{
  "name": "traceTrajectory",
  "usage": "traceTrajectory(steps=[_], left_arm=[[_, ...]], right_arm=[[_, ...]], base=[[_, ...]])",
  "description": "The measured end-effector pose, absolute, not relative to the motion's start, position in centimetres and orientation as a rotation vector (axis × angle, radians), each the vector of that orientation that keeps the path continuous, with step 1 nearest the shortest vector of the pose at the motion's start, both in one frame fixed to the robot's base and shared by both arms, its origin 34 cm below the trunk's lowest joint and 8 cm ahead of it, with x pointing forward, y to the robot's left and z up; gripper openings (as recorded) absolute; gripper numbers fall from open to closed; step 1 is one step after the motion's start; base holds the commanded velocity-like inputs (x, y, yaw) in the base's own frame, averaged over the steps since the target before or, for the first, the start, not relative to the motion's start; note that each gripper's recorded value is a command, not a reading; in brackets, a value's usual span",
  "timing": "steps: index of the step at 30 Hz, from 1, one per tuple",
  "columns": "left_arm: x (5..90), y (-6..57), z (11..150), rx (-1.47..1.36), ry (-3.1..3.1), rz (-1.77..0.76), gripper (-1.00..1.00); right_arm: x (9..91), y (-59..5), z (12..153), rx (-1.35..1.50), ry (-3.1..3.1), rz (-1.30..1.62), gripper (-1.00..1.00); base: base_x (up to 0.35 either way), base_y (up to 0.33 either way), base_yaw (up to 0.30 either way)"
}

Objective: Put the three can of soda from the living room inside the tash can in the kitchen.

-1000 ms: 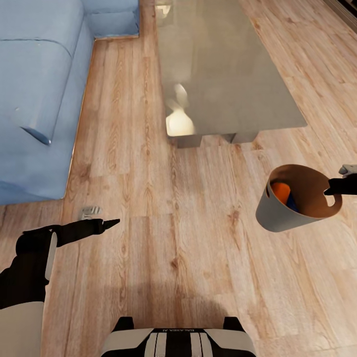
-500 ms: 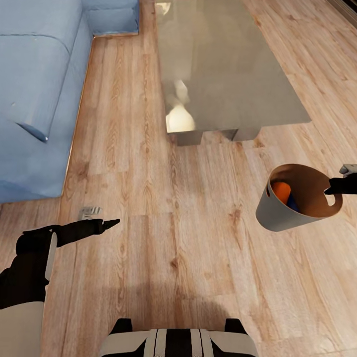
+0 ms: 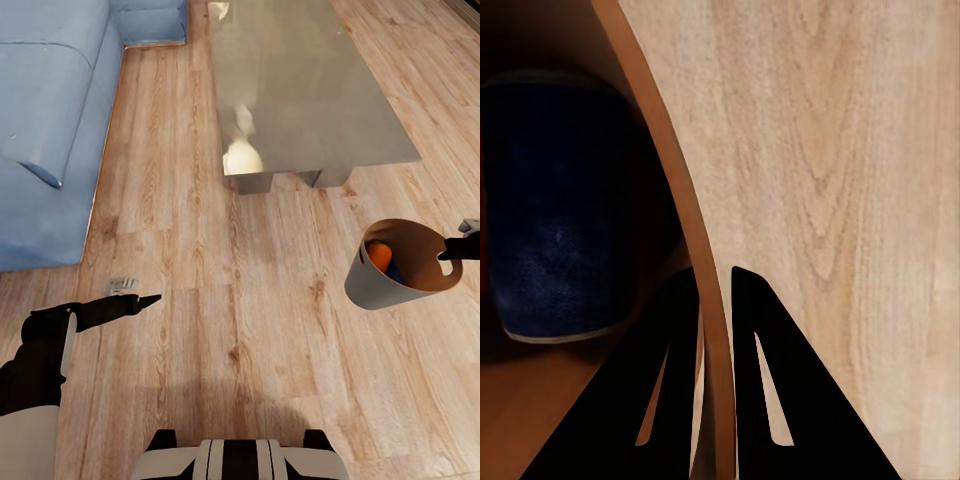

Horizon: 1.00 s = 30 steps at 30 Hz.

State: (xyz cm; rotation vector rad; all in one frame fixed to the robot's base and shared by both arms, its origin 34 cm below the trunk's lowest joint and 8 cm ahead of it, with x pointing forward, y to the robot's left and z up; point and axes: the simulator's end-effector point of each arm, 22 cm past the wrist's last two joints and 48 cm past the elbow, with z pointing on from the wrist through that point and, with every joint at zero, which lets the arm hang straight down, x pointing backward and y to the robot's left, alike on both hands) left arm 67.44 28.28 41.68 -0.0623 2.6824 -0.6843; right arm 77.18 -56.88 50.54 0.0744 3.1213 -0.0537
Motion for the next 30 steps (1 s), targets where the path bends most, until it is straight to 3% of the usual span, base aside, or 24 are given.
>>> traceTrajectory(steps=[30], left_arm=[[66.4,28.4,35.8,-0.061,2.687,-0.678,1.00]], right_arm=[[76.1,-57.0,44.8,0.074,3.124,-0.058,-1.00]], base=[[0.000,0.000,0.000]])
